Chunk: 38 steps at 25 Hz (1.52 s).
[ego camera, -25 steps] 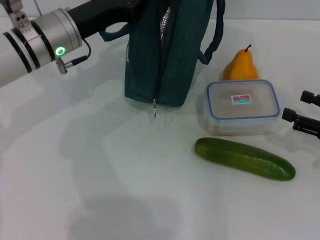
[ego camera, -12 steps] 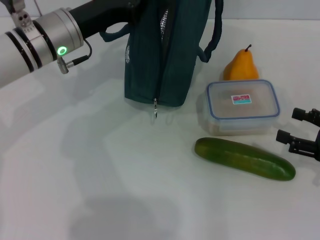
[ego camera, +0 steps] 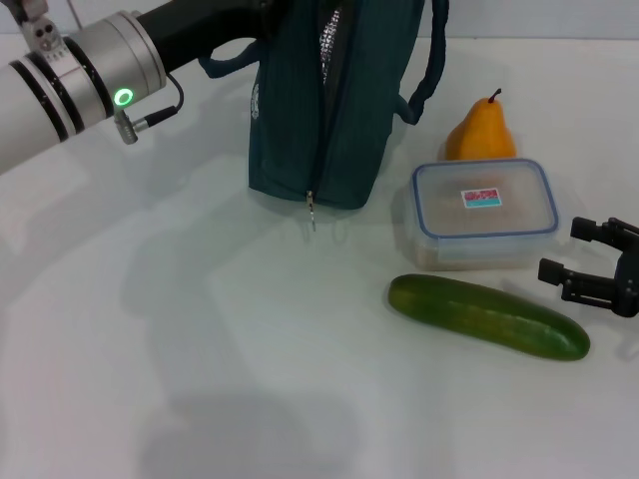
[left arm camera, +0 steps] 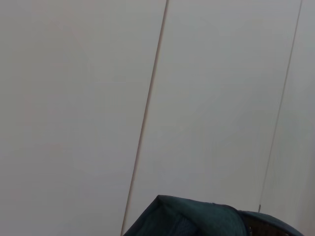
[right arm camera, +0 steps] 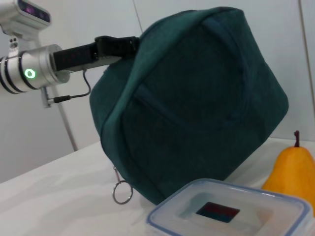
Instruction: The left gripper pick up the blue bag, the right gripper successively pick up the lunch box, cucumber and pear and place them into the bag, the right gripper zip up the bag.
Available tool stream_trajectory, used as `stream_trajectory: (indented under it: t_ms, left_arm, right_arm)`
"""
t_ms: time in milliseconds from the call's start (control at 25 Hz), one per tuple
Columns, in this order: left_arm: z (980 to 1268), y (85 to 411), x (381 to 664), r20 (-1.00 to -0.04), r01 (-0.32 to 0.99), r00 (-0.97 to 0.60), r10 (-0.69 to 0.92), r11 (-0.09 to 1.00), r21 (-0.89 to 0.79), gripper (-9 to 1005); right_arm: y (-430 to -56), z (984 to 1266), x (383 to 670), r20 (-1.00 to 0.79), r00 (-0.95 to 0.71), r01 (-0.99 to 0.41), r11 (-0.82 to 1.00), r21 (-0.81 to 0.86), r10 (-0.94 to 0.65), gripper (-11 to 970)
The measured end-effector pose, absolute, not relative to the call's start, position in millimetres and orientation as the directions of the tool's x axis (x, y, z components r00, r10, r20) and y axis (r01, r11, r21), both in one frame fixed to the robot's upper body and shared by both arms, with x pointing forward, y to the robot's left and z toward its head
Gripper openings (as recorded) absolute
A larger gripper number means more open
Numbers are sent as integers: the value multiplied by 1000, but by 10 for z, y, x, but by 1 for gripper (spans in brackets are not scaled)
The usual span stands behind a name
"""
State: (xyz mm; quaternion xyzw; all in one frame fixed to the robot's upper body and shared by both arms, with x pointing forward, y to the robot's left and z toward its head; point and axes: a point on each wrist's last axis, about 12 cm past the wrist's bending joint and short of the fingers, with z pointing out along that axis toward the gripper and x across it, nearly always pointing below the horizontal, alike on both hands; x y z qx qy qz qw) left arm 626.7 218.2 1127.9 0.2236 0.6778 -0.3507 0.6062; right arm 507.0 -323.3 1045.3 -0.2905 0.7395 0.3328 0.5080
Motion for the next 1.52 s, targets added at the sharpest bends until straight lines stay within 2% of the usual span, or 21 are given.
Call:
stream_trajectory:
  t_ms: [1000,1240,1400,1520]
  left_arm:
    - [11250,2202,6253,-975,717,-175,-140,660,-224,46]
    - [11249,2215,6254,-975,716,-175,-138,662,-222,45]
    - [11266,2200,6267,-979,722,-160,-126,661,-203,45]
    - [11280,2183,6278,-983,728,-145,-115,661,-185,45]
  right_arm:
    - [-3267,10585,5427,-953,-276,-719,685,117,-127,879]
    - [-3423,10597,5287,-969,-245,-634,751,186,33,879]
    - [-3372,10452,5161,-929,-240,-501,784,367,282,879]
    - [-3280,10350,5179,-882,-267,-424,775,469,388,878]
